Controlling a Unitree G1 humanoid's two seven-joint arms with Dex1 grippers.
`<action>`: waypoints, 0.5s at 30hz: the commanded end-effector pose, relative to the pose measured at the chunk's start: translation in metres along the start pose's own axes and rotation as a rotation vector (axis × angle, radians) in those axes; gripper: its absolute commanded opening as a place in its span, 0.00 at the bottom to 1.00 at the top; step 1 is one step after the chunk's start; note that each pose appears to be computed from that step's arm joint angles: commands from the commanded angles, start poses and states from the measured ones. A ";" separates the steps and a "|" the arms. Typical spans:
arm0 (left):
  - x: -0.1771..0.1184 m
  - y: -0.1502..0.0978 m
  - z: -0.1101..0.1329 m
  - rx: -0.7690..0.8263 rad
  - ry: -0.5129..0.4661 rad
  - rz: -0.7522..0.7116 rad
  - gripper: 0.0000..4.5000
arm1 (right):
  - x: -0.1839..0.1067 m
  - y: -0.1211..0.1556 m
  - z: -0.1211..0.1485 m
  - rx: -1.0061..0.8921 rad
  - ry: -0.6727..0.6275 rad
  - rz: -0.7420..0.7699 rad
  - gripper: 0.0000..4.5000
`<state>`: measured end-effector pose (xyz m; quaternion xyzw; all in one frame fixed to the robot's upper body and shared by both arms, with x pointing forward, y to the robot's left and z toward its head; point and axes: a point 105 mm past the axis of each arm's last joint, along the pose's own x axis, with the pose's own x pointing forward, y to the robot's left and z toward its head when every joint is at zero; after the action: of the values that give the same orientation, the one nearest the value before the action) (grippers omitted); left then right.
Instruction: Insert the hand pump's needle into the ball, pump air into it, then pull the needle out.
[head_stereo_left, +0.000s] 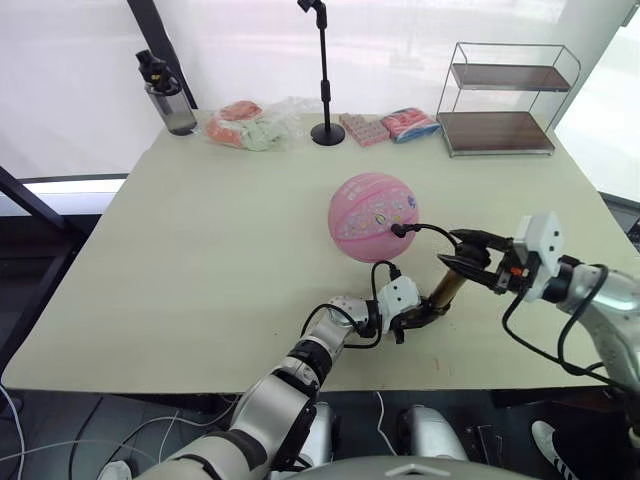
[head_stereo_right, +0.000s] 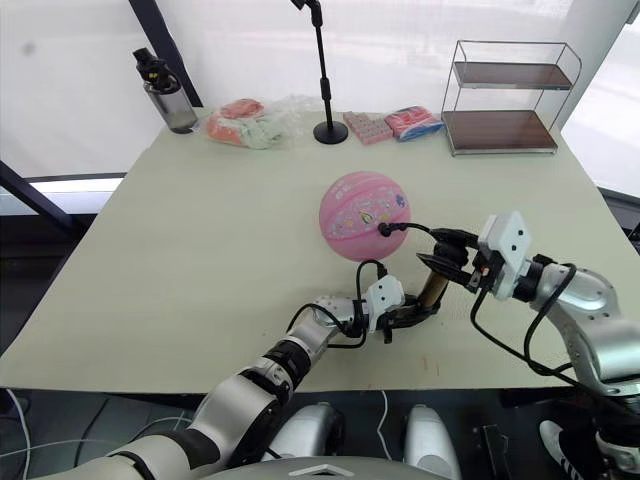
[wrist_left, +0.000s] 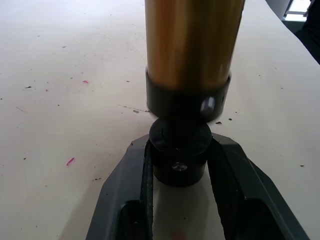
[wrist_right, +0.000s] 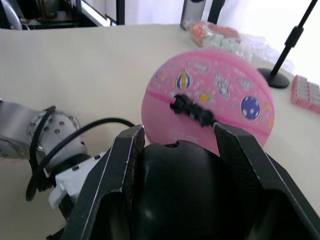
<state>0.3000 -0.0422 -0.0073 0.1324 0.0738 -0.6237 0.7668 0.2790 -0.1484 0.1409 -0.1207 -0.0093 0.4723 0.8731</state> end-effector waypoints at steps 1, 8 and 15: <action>-0.011 -0.014 -0.037 -0.081 0.122 -0.030 0.24 | 0.000 0.014 -0.042 0.088 0.128 0.023 0.42; -0.012 -0.014 -0.038 -0.085 0.122 -0.029 0.24 | -0.004 -0.001 -0.001 0.043 0.044 0.009 0.42; -0.011 -0.014 -0.038 -0.083 0.122 -0.032 0.24 | -0.018 -0.020 0.064 -0.024 -0.034 0.025 0.42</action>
<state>0.3008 -0.0445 -0.0028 0.1304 0.0659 -0.6278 0.7646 0.2833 -0.1613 0.1789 -0.1158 0.0166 0.4750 0.8722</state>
